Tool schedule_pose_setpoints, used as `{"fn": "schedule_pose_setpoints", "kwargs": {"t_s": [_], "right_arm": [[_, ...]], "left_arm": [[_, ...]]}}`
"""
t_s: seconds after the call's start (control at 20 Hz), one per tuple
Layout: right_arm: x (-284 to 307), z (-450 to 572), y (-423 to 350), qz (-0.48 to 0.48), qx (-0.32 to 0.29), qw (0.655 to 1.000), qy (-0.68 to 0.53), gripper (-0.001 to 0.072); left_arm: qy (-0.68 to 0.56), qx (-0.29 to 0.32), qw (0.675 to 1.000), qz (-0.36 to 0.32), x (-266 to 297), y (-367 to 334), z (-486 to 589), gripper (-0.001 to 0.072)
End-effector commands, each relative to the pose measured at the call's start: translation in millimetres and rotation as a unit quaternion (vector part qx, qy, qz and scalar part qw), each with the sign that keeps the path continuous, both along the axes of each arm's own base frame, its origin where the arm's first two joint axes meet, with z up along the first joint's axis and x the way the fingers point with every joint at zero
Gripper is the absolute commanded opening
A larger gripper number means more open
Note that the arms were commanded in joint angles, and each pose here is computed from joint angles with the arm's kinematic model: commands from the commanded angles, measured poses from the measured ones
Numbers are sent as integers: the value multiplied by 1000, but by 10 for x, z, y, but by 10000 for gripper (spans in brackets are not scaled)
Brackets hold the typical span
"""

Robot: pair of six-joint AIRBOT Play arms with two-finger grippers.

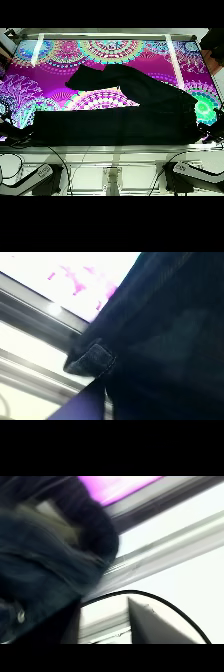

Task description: Fold the clothes and pants, and hang the long-sleeved shirts on hangers.

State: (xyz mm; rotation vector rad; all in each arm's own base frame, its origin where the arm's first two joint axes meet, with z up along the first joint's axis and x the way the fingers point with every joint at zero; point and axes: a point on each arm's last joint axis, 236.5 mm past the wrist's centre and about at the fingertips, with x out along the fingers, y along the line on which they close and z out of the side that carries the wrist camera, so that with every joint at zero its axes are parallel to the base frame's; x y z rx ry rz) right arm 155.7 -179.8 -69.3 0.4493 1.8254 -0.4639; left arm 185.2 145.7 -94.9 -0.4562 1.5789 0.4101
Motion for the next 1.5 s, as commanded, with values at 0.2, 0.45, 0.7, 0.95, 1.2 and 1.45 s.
{"fn": "schedule_pose_setpoints", "kwargs": {"t_s": [0.2, 0.45, 0.7, 0.95, 1.2, 1.45], "right_arm": [[144, 178, -138, -3, -20, 1000, -19, 394], [890, 622, -311, -23, -42, 986, -157, 394], [1940, 918, 330, -51, 68, 935, -344, 396], [2176, 899, 711, 24, 58, 935, -348, 598], [2351, 929, 923, 56, 55, 927, -366, 598], [2461, 955, 1031, 70, 51, 921, -380, 598]], "left_arm": [[-58, 34, 998, -7, 442, 293, 593, 287], [-281, -16, 959, -23, 1660, 80, 1689, 369], [-333, -141, 927, -100, 2798, -1083, 1573, 450], [-307, -161, 933, -94, 3526, -1670, 690, 537], [-285, -156, 942, -90, 3760, -1610, 253, 541], [-279, -50, 948, -144, 3805, -1261, 99, 542]]}}
